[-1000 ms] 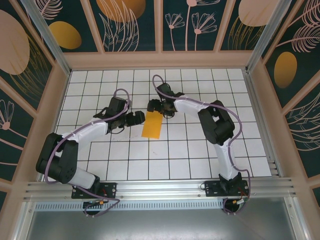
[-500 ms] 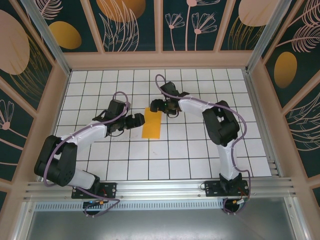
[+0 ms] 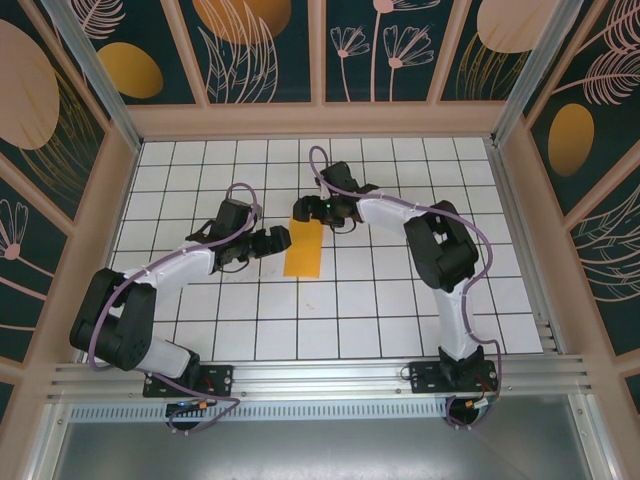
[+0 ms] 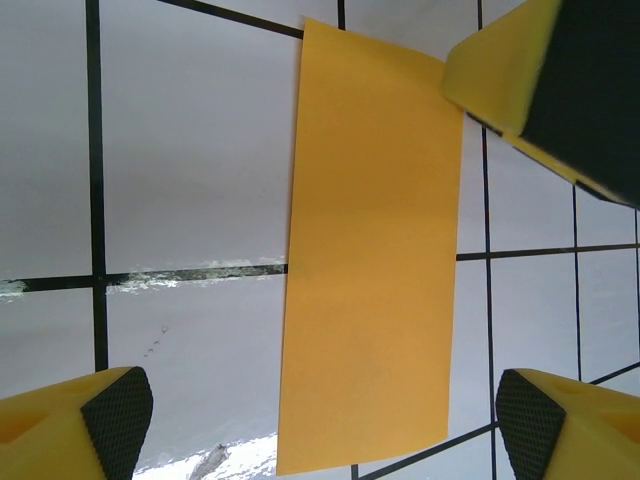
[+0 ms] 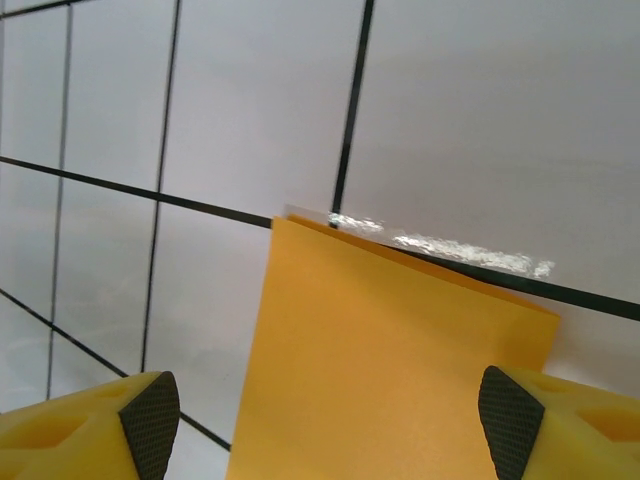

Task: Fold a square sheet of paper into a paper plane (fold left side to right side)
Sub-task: Third fold the triangle at the center of the table.

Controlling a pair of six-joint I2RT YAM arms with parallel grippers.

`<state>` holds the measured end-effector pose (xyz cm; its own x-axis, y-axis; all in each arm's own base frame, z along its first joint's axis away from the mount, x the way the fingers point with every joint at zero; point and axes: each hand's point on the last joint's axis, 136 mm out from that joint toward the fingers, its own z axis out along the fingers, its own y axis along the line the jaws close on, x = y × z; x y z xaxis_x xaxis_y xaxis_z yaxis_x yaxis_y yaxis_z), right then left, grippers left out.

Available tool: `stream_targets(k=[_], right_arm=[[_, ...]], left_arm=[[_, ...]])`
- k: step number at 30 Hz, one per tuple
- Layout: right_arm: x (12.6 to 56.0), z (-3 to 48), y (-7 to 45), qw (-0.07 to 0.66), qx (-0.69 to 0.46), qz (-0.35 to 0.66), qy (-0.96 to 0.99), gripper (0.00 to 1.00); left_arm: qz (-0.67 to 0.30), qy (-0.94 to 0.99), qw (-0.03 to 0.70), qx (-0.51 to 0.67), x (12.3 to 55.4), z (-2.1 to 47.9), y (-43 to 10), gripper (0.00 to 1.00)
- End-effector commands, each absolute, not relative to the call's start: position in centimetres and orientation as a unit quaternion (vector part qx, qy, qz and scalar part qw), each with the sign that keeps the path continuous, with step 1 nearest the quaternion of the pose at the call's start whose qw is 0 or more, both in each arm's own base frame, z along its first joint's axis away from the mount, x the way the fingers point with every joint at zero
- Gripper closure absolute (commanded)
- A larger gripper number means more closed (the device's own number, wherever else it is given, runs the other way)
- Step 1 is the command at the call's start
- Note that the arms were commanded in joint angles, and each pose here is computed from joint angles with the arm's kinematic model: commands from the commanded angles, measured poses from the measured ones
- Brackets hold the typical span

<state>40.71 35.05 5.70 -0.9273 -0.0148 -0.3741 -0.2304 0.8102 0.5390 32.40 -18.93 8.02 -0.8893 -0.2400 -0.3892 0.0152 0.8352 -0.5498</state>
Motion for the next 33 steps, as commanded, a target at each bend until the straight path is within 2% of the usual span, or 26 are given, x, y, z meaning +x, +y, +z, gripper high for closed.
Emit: stream_targets(k=[1,7,14,21,33], right_arm=[[40.3,3.6,35.0,0.157,-0.064,0.282,0.944,0.19],[40.1,1.8,33.9,0.144,-0.063,0.247,0.956,0.19],[39.8,1.1,33.2,0.139,-0.068,0.234,0.96,0.19],[39.5,1.1,33.6,0.135,-0.071,0.249,0.956,0.19],[39.3,1.5,34.0,0.135,-0.077,0.259,0.953,0.19]], left_arm=[[-0.283,0.931,0.224,-0.061,32.3,7.7,-18.9,0.08],[-0.296,0.931,0.208,-0.056,32.1,7.2,-19.5,0.09],[-0.342,0.922,0.176,-0.046,31.9,6.6,-21.4,0.22],[-0.345,0.923,0.161,-0.05,32.6,5.5,-22.0,0.22],[-0.364,0.921,0.131,-0.047,33.1,3.7,-23.2,0.29]])
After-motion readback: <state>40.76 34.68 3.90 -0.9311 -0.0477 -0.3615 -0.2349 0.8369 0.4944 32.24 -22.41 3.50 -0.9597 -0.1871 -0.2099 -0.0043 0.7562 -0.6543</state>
